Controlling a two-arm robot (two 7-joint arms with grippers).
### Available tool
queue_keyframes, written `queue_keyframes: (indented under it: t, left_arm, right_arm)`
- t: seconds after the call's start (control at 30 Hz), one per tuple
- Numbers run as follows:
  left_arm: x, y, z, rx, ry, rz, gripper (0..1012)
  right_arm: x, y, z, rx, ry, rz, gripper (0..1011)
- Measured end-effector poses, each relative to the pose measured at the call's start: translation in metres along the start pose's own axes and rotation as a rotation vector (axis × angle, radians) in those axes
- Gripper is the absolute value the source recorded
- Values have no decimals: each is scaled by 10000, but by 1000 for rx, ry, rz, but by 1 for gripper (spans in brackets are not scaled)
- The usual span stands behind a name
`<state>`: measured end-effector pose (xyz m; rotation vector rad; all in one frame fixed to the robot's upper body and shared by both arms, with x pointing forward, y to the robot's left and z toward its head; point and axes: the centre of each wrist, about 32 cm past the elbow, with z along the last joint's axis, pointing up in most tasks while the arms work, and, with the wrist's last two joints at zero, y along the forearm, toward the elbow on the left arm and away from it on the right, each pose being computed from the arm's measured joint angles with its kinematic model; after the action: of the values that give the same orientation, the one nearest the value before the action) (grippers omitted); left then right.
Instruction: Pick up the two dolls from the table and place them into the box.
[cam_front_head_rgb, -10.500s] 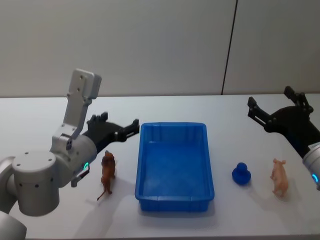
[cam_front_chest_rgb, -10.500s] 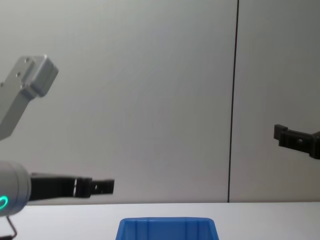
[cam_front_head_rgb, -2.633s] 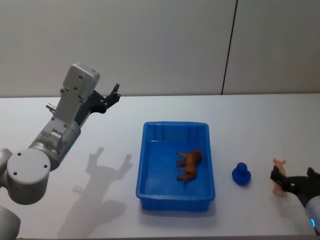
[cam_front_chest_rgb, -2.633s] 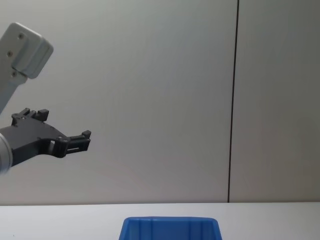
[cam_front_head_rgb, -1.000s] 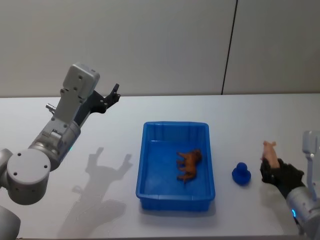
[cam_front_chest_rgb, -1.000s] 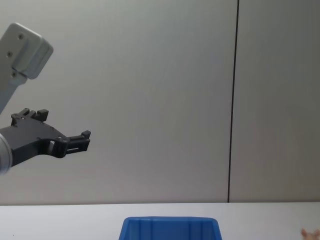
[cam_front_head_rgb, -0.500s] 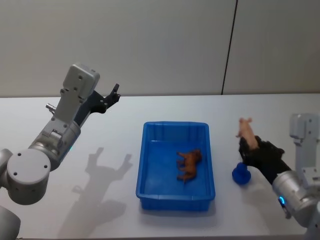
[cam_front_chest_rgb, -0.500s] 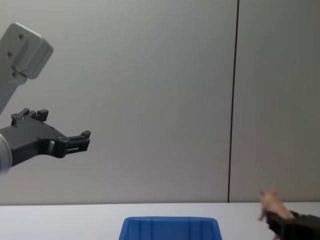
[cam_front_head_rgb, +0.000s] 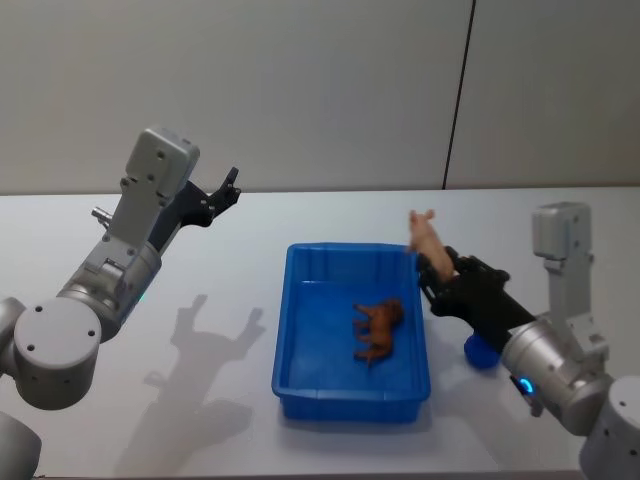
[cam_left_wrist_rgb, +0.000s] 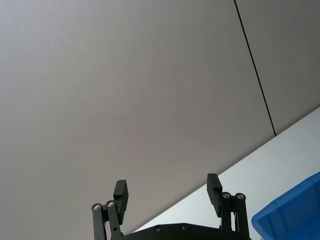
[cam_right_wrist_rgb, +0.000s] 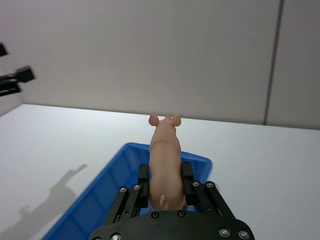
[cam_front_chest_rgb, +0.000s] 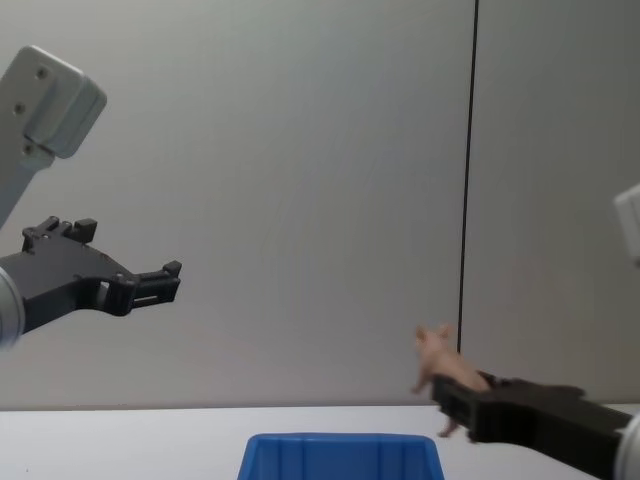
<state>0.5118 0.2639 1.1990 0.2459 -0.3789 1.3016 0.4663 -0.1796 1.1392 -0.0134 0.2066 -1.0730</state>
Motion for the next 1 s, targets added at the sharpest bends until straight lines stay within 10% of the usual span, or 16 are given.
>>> queue_keyframes:
  t: [0.53,1.0]
  left_arm:
    - [0,0,0,0,0,0,1001]
    - [0,0,0,0,0,0,1001]
  right_arm:
    - [-230,330,76,22,-21,256,750]
    - [-292,398,101,11,-46,287,1001]
